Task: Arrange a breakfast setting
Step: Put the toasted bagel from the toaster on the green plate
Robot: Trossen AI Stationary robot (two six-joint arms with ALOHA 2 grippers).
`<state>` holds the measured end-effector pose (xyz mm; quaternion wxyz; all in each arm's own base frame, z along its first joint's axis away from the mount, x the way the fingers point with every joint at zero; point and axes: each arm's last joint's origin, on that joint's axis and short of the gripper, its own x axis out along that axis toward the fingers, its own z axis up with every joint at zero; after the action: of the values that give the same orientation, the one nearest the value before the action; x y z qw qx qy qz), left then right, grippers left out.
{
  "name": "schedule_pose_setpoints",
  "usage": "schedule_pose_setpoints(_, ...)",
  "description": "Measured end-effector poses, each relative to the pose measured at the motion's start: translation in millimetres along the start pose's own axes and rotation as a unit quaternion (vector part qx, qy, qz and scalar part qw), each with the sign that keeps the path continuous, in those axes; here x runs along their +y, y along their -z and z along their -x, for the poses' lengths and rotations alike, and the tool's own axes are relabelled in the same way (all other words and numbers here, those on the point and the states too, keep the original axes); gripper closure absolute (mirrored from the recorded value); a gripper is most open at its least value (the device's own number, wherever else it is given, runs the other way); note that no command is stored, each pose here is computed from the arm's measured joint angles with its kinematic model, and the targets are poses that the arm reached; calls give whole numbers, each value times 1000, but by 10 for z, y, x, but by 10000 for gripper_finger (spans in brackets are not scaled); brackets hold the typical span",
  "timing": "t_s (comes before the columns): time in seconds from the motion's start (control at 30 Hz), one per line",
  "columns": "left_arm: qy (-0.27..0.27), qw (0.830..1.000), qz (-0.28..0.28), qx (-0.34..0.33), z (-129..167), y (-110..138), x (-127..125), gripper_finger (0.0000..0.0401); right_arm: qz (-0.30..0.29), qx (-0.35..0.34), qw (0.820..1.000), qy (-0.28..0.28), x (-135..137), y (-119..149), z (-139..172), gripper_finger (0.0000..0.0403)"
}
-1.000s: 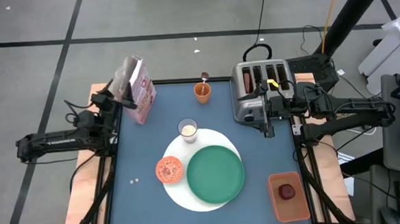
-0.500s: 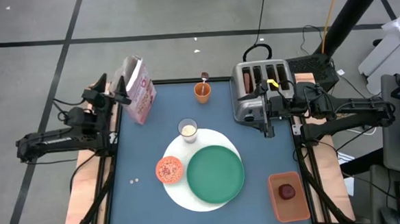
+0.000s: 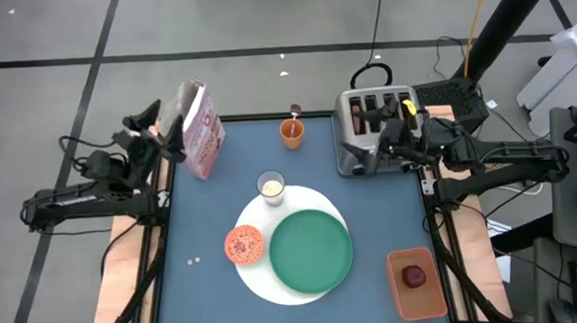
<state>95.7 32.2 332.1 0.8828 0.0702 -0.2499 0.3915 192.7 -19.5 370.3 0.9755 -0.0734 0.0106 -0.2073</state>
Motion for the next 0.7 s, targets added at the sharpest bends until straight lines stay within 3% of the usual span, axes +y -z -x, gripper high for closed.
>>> schedule_pose_setpoints(0.2, 96, 995, 11, 17, -11, 82, -178, 9, 5, 8, 996, 86, -10, 50, -168, 35)
schedule_pose_setpoints(0.4, 148, 988, 23, 34, 19, 128, -336, 9, -29, 18, 980, 196, -172, 83, -209, 35)
schedule_pose_setpoints(0.7, 233, 968, 40, 81, 141, 206, -575, 9, -100, 26, 963, 251, -396, 182, -294, 37)
